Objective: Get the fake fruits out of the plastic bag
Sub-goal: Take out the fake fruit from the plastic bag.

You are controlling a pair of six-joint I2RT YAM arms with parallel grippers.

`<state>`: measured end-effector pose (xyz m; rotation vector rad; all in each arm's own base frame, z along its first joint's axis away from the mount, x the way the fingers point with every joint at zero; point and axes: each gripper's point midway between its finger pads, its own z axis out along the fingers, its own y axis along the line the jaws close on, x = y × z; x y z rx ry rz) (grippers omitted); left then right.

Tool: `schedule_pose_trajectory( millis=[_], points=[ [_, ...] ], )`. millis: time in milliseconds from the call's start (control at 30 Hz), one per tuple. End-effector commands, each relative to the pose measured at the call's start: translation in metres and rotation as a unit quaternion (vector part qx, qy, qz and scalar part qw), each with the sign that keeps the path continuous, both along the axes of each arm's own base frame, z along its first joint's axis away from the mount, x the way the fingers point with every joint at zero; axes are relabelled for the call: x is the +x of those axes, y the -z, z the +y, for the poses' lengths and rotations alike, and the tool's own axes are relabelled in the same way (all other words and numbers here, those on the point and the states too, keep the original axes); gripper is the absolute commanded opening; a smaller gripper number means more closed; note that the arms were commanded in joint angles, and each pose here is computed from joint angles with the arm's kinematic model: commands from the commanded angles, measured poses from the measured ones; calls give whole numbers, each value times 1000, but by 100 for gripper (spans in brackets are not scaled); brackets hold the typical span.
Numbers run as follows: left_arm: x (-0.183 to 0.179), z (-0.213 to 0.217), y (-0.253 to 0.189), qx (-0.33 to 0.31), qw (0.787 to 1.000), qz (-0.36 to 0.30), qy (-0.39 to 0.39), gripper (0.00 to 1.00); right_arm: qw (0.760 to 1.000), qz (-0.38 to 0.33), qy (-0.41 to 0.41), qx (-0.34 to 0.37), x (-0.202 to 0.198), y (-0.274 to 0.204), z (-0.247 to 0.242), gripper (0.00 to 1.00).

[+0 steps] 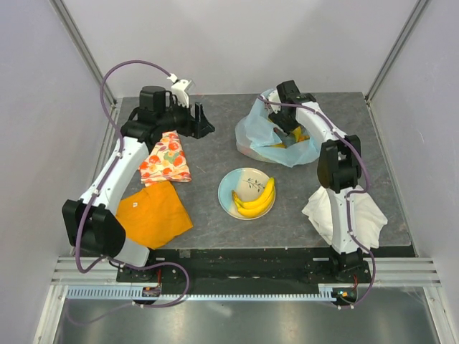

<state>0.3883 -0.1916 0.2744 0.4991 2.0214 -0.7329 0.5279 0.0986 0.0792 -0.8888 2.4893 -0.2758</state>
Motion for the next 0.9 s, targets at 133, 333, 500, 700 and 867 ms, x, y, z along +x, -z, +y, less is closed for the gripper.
schedule_pose_trajectory(
  millis=[133,333,500,700,867],
  points=[
    [2,-18,4,-12,1000,13,24,78,993,-70,47,-82,39,-6,-27,70],
    [4,-27,10,-11,999,20,31,78,993,-51,39,-97,42,24,-30,71],
    [1,-33,8,-8,999,15,38,78,991,-80,53,-99,50,18,-41,54],
    [-2,-34,8,-10,999,12,39,78,985,-114,80,-105,55,2,-62,76],
    [-6,-36,10,-13,999,16,42,78,987,-101,83,-91,57,16,-67,53]
  ],
)
